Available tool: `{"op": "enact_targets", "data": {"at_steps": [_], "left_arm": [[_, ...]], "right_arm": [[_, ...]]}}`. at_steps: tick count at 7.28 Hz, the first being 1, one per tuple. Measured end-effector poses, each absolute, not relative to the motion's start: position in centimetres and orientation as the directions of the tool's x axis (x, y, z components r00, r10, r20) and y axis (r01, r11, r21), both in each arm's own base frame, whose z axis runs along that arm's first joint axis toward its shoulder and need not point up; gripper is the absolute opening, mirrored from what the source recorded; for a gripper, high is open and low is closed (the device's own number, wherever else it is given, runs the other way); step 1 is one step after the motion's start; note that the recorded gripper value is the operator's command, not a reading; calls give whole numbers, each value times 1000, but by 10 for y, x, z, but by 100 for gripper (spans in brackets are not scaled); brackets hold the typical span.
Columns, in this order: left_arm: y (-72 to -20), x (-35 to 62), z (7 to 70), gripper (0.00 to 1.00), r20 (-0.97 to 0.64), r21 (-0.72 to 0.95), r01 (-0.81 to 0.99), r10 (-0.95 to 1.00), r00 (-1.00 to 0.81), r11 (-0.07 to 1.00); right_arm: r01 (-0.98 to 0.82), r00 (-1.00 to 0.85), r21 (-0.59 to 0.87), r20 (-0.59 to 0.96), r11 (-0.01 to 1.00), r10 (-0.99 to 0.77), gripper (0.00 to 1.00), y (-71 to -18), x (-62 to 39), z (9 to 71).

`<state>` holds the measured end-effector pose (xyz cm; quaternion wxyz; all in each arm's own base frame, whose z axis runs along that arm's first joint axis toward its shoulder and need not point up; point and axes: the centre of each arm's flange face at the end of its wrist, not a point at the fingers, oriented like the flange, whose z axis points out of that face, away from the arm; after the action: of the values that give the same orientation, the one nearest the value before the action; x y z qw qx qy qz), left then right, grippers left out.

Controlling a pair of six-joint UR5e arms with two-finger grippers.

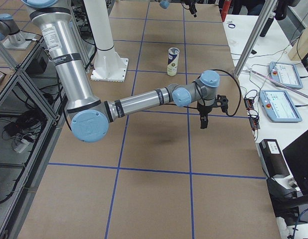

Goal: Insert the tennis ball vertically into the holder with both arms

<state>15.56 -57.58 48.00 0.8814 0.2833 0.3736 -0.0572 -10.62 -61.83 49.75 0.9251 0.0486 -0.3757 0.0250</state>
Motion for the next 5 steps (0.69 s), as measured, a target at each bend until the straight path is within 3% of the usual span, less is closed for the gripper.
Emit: {"op": "enact_targets", "data": {"at_steps": [1, 2, 3, 4, 5], "left_arm": [[-561, 135, 514, 87, -674, 414, 226, 130, 727, 882], [-550, 118, 540, 71, -655, 377, 177, 127, 745, 909], [-538, 100, 566, 71, -632, 352, 147, 119, 766, 924], [-526, 83, 593, 77, -617, 311, 127, 98, 781, 942], [-521, 70, 607, 92, -638, 253, 131, 64, 768, 958]], "right_arm": [[-70, 712, 71, 702, 995, 0, 99, -613, -88, 513], [-62, 710, 69, 704, 996, -5, 99, -610, -74, 527], [-50, 710, 71, 704, 996, -14, 99, -608, -62, 540], [-34, 712, 79, 701, 996, -31, 99, -603, -50, 554], [-29, 712, 84, 701, 996, -38, 99, -600, -39, 562]]}}
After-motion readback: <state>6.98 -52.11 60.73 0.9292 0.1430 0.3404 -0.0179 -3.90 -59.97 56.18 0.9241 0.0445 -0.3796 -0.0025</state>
